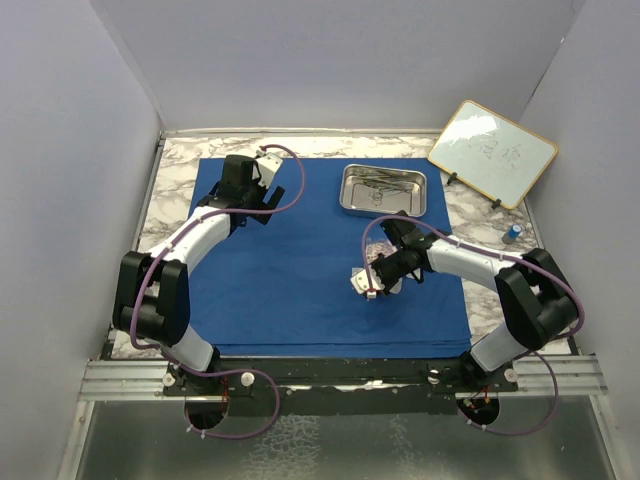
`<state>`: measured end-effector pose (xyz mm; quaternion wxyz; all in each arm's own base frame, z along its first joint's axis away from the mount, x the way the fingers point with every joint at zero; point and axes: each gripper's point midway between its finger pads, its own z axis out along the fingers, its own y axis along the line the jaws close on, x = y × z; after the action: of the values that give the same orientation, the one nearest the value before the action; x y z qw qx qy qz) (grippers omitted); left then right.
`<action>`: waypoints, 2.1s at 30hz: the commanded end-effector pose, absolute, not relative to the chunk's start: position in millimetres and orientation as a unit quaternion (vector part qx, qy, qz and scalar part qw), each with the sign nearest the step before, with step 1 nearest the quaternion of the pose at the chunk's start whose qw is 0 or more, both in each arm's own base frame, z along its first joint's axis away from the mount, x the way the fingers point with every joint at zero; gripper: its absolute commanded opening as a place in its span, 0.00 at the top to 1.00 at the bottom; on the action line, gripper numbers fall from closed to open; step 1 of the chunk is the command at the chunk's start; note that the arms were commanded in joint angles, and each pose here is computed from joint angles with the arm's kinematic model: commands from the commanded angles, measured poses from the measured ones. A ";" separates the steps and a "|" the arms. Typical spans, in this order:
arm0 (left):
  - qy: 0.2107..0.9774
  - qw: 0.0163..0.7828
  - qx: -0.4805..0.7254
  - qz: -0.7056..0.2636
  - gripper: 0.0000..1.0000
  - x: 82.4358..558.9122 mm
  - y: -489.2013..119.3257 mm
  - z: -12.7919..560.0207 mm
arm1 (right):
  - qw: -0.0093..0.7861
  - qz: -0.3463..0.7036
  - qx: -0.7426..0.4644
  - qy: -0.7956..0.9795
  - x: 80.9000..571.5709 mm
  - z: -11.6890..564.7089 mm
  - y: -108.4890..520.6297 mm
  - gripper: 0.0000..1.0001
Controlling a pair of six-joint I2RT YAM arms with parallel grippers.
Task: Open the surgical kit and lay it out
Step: Place the medical item in the surgical kit, then pick up the medical item from the container.
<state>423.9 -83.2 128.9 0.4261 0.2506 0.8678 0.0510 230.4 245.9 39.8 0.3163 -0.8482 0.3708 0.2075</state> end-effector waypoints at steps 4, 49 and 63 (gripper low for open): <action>0.869 0.423 0.253 0.041 0.01 426.7 -87.2 124.8 | 0.311 0.212 -0.850 0.369 227.2 39.6 246.5 0.76; 0.853 0.458 0.252 0.009 0.01 435.6 -102.0 181.2 | 0.467 0.079 -0.351 0.808 470.6 166.6 173.9 0.43; 0.855 0.441 0.271 -0.021 0.01 424.2 -111.4 161.7 | 0.403 0.060 -0.344 0.846 530.7 102.7 165.8 0.49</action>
<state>429.6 -103.2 158.7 0.4367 0.2582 0.8617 0.0021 511.8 170.0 106.1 0.4086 -0.3570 0.8369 0.0724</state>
